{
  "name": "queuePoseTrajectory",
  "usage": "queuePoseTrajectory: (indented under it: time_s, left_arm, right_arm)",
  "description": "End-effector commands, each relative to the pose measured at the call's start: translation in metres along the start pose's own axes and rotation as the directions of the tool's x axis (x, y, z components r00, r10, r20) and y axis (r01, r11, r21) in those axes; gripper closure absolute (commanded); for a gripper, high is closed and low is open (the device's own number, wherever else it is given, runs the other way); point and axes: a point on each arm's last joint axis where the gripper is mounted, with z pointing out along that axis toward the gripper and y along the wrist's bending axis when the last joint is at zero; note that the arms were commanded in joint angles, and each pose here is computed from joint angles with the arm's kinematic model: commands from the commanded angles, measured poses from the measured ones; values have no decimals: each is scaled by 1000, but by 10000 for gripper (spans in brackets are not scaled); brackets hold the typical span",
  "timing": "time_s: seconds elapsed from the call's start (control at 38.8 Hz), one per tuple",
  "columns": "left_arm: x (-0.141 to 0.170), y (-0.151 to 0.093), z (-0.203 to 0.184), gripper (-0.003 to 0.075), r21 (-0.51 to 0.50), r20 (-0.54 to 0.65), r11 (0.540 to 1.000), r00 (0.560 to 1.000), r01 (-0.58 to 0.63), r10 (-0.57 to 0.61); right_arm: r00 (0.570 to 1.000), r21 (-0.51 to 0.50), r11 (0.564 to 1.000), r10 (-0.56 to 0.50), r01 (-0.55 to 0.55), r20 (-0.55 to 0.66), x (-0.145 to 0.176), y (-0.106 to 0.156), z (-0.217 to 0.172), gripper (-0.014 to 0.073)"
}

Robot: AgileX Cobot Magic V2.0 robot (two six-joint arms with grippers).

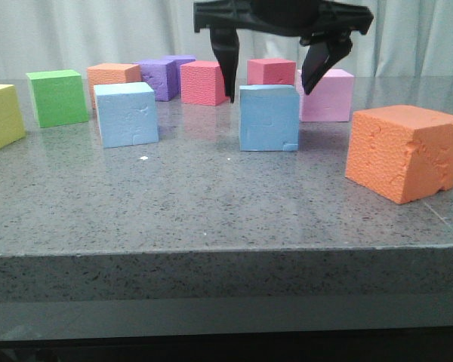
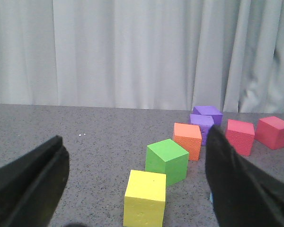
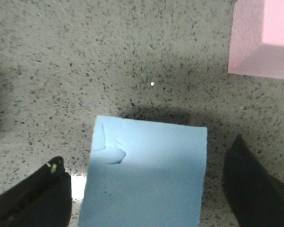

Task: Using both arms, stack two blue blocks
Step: 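Lower the right gripper over the nearer-center light blue cube and grasp it, then lift the blue cube and carry it toward the other blue cube, lowering it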

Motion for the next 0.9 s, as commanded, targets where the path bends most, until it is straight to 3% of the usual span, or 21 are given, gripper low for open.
queuePoseTrajectory:
  time_s: [0.0,0.1,0.21,0.26,0.44,0.88]
  left_arm:
    - [-18,-1,-1,154,4,106,1000,994,11,-12]
    - [-18,-1,-1,154,4,106,1000,994,11,-12]
    - [-18,-1,-1,154,4,106,1000,994,11,-12]
    - [-18,-1,-1,154,4,106,1000,994,11,-12]
    - [-18,-1,-1,154,4,106,1000,994,11,-12]
    - [-18,-1,-1,154,4,105,1000,994,11,-12]
  right_arm:
    - [995,-45,998,39,-35,90,-16,-3,-24,-34]
    - [995,-50,998,46,-42,84,-16,-3,-23,66]
    - [995,-58,997,51,-46,86,-17,-2,-24,238]
    - [994,-62,997,58,-53,88,-17,-2,-24,281]
    - [993,-87,995,55,-46,100,-14,5,-40,281]
    - [988,-162,987,45,-21,145,29,74,-79,281]
